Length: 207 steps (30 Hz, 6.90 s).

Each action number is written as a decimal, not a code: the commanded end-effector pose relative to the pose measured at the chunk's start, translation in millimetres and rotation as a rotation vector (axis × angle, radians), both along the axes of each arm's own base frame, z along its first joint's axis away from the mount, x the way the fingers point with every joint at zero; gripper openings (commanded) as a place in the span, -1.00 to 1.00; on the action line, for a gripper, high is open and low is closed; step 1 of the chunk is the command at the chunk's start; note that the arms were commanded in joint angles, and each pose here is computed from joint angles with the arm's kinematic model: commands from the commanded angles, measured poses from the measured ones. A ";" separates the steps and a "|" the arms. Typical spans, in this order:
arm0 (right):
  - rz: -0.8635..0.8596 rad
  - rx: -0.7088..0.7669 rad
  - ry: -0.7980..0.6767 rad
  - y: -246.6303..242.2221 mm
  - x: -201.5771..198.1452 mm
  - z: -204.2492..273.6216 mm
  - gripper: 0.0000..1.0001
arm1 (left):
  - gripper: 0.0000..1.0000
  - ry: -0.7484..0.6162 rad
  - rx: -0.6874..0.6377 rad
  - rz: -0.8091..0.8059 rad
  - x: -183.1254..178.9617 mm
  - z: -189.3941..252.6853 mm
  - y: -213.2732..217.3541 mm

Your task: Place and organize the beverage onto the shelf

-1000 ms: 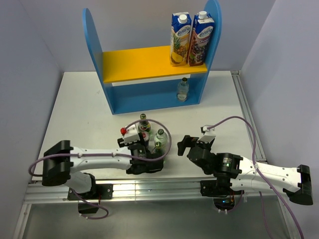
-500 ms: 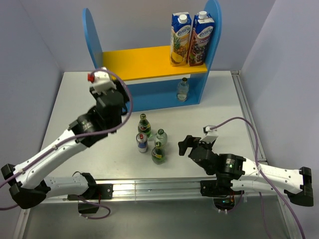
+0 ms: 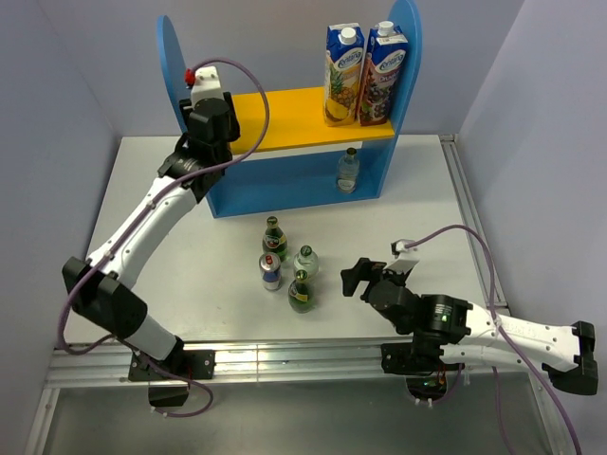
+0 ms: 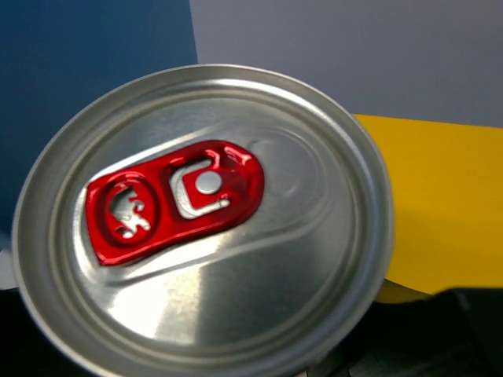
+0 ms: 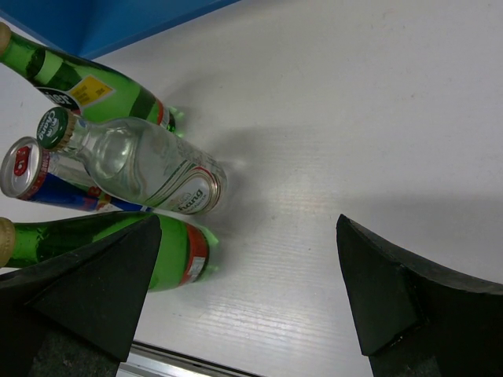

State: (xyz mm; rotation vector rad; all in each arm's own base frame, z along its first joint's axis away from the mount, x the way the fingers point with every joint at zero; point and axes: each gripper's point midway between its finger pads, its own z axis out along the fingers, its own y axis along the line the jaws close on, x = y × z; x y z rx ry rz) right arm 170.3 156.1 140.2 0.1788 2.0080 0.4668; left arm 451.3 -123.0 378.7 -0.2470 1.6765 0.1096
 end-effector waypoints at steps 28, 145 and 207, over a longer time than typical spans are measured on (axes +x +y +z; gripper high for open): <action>-0.032 0.056 -0.033 -3.4 2.5 5.9 0.98 | -0.95 -0.138 -0.022 0.037 78.1 3.4 8.5; -0.062 0.050 -0.049 -8.0 5.2 1.0 0.99 | -0.99 0.122 -0.198 -0.403 -164.3 -276.5 -108.9; -0.042 0.096 -0.073 -7.3 4.6 4.5 0.99 | -0.99 -0.171 -0.107 -0.174 31.2 40.0 -79.9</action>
